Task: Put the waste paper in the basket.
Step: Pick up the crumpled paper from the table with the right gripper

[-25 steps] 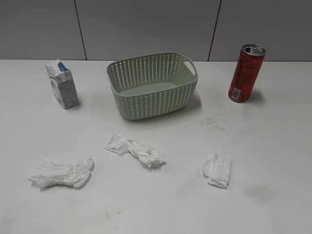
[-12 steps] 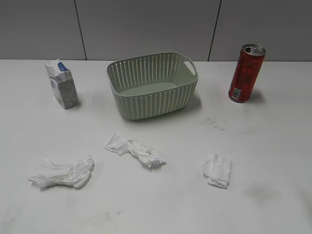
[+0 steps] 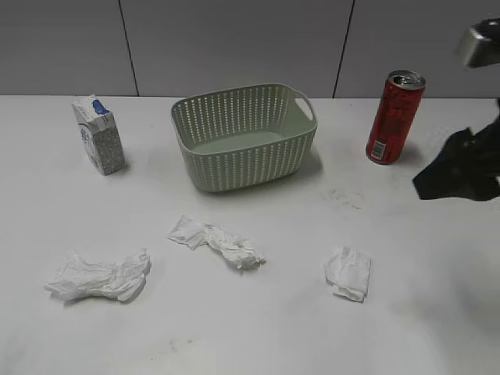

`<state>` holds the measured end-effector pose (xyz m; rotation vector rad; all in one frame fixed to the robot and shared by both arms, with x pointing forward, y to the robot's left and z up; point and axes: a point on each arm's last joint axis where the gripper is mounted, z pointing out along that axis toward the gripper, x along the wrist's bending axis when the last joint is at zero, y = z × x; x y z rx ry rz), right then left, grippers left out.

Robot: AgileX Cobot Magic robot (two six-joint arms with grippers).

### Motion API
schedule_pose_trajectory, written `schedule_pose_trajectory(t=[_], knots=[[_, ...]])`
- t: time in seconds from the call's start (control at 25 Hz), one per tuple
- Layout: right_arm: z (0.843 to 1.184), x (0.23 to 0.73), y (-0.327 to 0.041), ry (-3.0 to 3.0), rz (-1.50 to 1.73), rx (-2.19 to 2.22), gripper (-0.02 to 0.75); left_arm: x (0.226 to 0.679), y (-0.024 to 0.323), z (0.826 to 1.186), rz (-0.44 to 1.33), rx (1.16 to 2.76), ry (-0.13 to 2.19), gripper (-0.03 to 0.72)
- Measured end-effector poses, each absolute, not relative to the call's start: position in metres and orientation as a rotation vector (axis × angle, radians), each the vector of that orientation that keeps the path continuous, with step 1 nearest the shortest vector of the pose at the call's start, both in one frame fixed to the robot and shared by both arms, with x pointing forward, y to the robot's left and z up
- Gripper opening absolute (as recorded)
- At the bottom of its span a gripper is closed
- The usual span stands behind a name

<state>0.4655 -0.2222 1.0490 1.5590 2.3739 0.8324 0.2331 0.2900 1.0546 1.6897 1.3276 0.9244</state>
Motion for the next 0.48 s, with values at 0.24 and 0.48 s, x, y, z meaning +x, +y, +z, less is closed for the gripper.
schedule_pose_trajectory(t=[0.24, 0.48], knots=[[1.009, 0.487, -0.179, 2.574, 0.648, 1.467, 0.571, 0.233, 0.29, 1.055, 0.921, 1.689, 1.327, 0.621], [0.947, 0.508, -0.159, 2.656, 0.492, 1.488, 0.571, 0.233, 0.289, 1.055, 0.918, 1.688, 1.326, 0.641]])
